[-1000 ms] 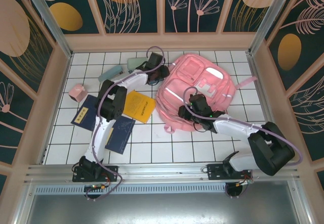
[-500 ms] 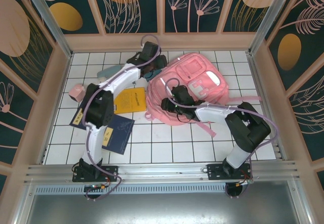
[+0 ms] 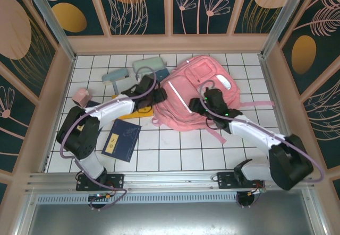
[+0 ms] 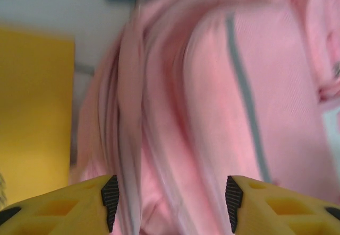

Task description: Pack the student bag

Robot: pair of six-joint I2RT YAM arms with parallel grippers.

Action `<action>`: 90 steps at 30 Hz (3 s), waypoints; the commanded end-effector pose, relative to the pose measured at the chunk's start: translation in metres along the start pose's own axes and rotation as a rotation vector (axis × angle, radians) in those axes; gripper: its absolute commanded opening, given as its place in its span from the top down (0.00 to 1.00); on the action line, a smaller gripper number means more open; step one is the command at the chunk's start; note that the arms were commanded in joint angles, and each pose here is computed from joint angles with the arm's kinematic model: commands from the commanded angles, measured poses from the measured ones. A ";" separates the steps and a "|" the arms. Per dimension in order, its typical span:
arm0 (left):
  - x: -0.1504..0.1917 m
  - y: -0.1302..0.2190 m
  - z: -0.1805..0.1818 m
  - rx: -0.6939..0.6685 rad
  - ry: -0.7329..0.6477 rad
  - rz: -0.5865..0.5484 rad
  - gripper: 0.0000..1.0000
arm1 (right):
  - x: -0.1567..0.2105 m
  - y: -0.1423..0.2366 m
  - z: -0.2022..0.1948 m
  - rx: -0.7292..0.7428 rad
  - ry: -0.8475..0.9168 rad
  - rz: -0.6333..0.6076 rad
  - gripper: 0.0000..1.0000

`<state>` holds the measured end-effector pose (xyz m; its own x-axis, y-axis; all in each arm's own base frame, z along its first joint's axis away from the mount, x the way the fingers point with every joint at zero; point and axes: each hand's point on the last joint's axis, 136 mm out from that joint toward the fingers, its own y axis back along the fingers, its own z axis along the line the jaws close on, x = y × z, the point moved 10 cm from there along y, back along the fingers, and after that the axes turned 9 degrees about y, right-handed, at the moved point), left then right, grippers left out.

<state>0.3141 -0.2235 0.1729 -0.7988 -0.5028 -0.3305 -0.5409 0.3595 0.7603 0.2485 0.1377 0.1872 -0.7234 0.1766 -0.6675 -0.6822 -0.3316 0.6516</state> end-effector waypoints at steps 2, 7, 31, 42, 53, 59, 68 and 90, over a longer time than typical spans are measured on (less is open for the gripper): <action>0.029 0.020 0.007 -0.015 0.116 0.025 0.40 | 0.011 0.018 -0.057 0.194 -0.090 0.011 0.24; 0.064 0.021 0.022 -0.041 0.139 0.090 0.39 | 0.010 0.025 -0.097 0.254 -0.236 -0.011 0.19; 0.020 -0.001 0.016 -0.211 -0.097 -0.056 0.51 | 0.046 0.000 -0.094 0.024 -0.409 0.057 0.57; 0.083 0.017 -0.040 0.008 -0.251 -0.014 0.48 | 0.038 -0.006 -0.104 -0.068 -0.519 0.018 0.41; 0.163 -0.007 -0.090 0.186 -0.439 0.067 0.61 | 0.053 -0.012 -0.107 -0.114 -0.564 0.064 0.85; 0.185 -0.025 -0.093 0.202 -0.474 0.088 0.73 | 0.058 -0.013 -0.109 -0.095 -0.562 0.081 1.00; 0.209 -0.049 -0.103 0.193 -0.552 0.114 0.75 | 0.063 -0.014 -0.110 -0.106 -0.573 0.100 1.00; 0.219 -0.079 -0.096 0.065 -0.582 0.137 0.82 | 0.066 -0.012 -0.110 -0.099 -0.584 0.092 1.00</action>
<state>0.2053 -0.4351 0.0999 -0.8682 0.0402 -0.4946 -0.4164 0.4832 0.7701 0.2281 0.0484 0.1013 -0.7091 0.6269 -0.3229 -0.6536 -0.4124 0.6346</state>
